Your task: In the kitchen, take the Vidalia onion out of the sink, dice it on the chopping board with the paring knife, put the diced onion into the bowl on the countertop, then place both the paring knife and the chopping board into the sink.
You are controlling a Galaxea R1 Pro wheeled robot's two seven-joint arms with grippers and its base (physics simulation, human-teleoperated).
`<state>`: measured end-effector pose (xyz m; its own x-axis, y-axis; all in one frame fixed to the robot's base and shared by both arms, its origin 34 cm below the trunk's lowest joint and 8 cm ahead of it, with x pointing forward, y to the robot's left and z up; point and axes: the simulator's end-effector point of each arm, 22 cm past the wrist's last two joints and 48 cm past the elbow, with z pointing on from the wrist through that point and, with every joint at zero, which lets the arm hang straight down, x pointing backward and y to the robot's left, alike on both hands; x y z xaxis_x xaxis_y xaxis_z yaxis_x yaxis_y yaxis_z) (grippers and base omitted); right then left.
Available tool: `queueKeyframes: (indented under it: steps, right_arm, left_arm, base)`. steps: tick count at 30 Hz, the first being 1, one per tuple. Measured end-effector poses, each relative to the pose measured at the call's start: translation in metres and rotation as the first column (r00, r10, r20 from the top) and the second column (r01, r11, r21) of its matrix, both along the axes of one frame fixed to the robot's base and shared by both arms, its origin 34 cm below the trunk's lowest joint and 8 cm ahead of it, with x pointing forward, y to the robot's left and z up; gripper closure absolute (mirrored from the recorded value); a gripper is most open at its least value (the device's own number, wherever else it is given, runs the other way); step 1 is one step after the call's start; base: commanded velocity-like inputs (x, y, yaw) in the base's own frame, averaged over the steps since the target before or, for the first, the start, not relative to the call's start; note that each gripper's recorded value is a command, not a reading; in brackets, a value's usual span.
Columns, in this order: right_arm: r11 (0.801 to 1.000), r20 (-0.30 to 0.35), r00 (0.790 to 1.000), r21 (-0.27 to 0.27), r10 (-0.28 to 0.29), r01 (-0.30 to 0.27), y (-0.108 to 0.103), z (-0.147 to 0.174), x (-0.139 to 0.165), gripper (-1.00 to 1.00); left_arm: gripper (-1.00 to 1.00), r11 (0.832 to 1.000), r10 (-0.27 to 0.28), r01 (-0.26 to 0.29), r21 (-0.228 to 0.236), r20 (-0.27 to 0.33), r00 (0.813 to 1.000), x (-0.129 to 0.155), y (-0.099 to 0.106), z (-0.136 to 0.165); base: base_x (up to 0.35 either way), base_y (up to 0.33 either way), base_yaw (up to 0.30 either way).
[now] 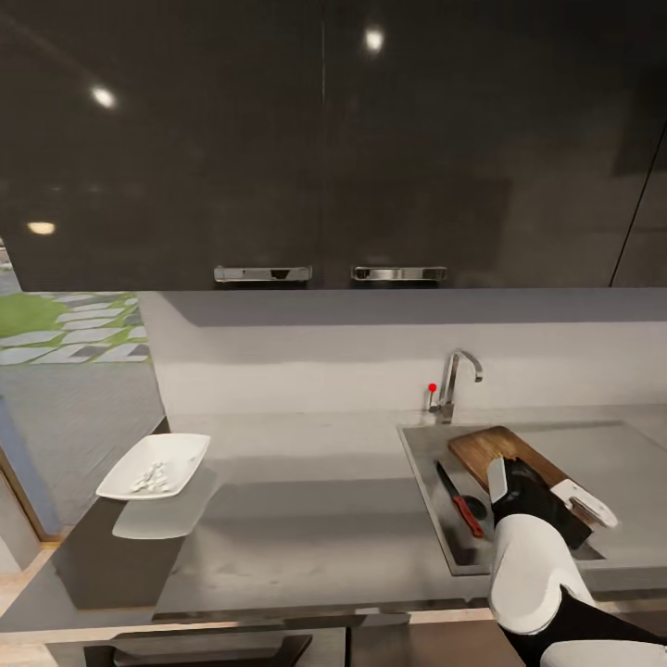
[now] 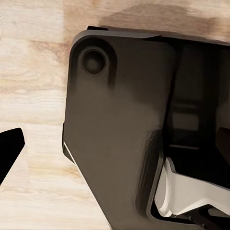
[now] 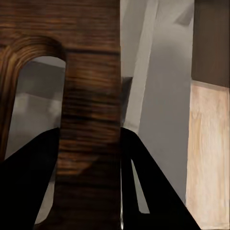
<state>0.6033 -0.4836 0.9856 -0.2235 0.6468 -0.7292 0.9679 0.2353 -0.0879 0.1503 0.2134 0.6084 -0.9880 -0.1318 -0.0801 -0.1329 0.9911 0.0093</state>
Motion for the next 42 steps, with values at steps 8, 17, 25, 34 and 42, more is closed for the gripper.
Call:
queueKeyframes:
  steps: [8, 17, 25, 34, 42]
  right_arm:
    - [1.0, 0.034, 0.999, -0.004, 0.007, -0.007, 0.029, 0.032, 0.026, 1.0]
    - [0.997, 0.066, 0.998, 0.082, -0.002, -0.003, 0.05, 0.025, 0.032, 1.0]
    - [0.996, 0.054, 0.999, 0.084, -0.004, 0.0, 0.051, 0.021, 0.032, 1.0]
    - [0.996, 0.039, 0.999, 0.085, -0.003, 0.0, 0.051, 0.013, 0.032, 1.0]
    - [0.997, 0.026, 1.0, 0.082, -0.004, 0.002, 0.051, 0.007, 0.032, 1.0]
  left_arm:
    - [-1.0, 1.0, -0.002, 0.002, -0.023, 0.004, 1.0, 0.001, 0.003, -0.001]
    - [-1.0, 0.999, -0.003, 0.003, -0.033, 0.006, 1.0, 0.001, 0.002, -0.001]
    - [-1.0, 0.999, -0.002, 0.002, -0.033, -0.003, 1.0, -0.002, 0.002, -0.001]
    - [-1.0, 0.999, -0.003, 0.002, -0.033, -0.018, 1.0, -0.008, 0.002, -0.001]
    - [-1.0, 0.999, -0.004, 0.003, -0.037, -0.031, 1.0, -0.013, 0.001, -0.001]
  base:
    - [0.0, 0.0, 0.0]
    - [0.0, 0.0, 0.0]
    - [0.0, 0.0, 0.0]
    - [0.0, 0.0, 0.0]
    - [0.061, 0.0, 0.0]
